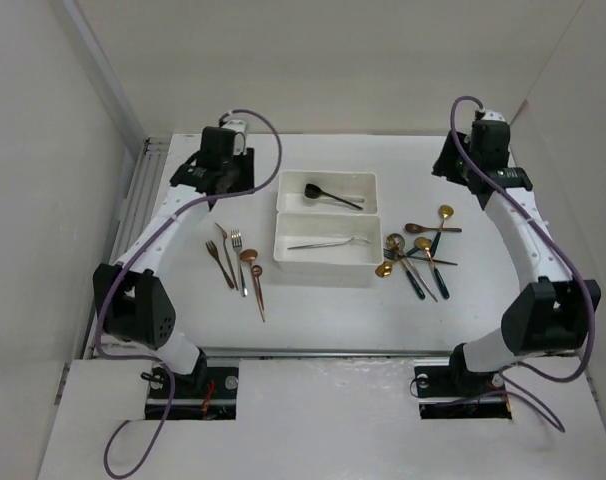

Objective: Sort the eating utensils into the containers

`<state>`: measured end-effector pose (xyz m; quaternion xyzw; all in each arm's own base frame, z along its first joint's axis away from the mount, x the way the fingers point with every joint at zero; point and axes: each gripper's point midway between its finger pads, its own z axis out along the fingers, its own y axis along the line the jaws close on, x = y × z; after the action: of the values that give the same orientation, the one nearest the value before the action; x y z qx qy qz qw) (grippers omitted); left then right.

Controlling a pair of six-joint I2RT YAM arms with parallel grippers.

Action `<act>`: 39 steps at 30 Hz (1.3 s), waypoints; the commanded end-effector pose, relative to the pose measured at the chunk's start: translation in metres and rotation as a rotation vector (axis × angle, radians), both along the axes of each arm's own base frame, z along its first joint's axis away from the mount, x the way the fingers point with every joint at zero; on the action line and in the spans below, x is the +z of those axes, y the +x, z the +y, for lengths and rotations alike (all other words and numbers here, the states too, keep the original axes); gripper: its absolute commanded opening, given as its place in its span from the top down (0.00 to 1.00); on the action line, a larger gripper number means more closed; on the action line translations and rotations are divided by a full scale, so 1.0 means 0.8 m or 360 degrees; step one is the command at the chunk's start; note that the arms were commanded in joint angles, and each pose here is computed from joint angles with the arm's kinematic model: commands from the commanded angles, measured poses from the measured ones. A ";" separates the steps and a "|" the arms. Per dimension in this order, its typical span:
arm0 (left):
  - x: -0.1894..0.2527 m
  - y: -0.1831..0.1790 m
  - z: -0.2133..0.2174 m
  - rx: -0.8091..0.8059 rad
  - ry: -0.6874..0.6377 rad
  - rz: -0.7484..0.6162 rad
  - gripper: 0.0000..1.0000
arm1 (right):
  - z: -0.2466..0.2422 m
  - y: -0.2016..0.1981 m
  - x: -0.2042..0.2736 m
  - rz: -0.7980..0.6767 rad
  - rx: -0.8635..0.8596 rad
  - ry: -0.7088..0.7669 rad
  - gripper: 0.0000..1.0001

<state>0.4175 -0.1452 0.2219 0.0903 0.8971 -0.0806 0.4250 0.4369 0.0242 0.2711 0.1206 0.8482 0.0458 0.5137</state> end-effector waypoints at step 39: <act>-0.157 -0.068 0.135 0.0573 -0.0158 0.0615 0.59 | -0.100 -0.028 -0.194 0.0864 -0.0412 -0.0097 1.00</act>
<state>0.3582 -0.0374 0.0913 -0.1021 0.9620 -0.0574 0.2468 0.3831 -0.0410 0.0341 0.2335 0.9569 -0.0456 0.1665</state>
